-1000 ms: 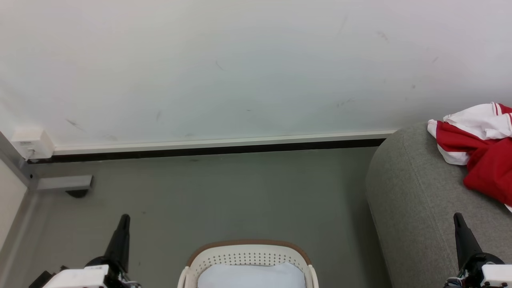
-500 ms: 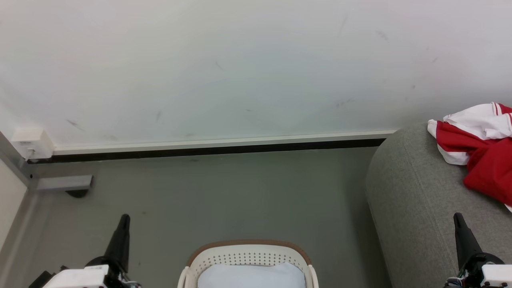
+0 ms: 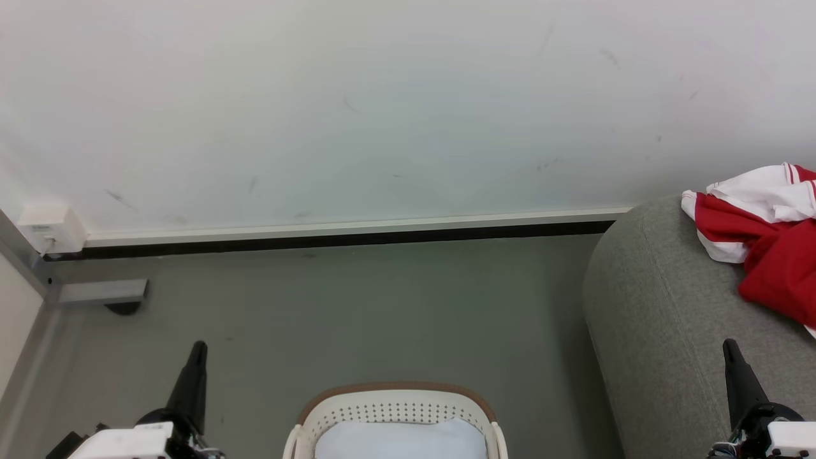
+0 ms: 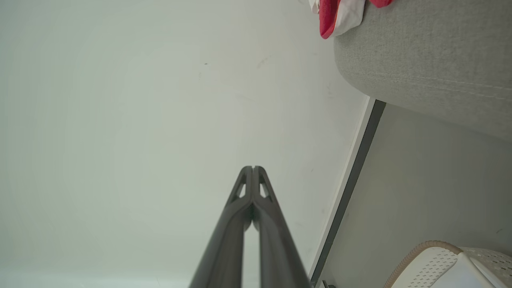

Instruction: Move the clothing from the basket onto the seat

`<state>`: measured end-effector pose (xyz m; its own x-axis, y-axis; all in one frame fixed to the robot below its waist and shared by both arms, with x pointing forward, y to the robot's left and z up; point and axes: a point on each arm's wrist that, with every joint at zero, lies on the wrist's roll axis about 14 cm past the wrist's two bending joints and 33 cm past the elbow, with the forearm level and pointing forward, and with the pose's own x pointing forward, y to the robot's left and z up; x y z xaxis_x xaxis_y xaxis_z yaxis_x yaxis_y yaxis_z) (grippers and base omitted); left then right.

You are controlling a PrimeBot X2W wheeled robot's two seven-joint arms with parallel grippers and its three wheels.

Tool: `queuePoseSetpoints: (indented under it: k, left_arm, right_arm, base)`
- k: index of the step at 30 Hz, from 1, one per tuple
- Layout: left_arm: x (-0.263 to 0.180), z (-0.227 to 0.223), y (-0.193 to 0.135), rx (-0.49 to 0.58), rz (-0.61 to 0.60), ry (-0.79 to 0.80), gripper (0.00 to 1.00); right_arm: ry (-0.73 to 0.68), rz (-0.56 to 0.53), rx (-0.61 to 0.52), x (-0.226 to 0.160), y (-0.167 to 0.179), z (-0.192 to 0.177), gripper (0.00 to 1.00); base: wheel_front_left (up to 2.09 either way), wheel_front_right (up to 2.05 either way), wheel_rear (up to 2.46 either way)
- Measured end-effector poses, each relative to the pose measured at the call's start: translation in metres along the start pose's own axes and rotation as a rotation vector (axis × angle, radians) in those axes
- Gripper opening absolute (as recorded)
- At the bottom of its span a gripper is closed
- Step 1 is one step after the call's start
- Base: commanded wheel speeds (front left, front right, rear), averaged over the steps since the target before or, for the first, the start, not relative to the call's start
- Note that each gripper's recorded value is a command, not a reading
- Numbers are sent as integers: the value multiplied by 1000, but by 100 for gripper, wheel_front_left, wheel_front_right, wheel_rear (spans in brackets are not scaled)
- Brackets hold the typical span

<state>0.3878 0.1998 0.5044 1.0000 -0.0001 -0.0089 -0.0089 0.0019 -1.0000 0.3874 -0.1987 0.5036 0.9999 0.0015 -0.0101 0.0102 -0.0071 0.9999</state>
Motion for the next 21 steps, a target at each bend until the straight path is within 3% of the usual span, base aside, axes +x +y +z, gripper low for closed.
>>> queuePoseSetpoints:
  k: [21]
  left_arm:
    - [0,0,0,0,0,0,0]
  right_arm:
    - [0,0,0,0,0,0,0]
  base:
    - [0,0,0]
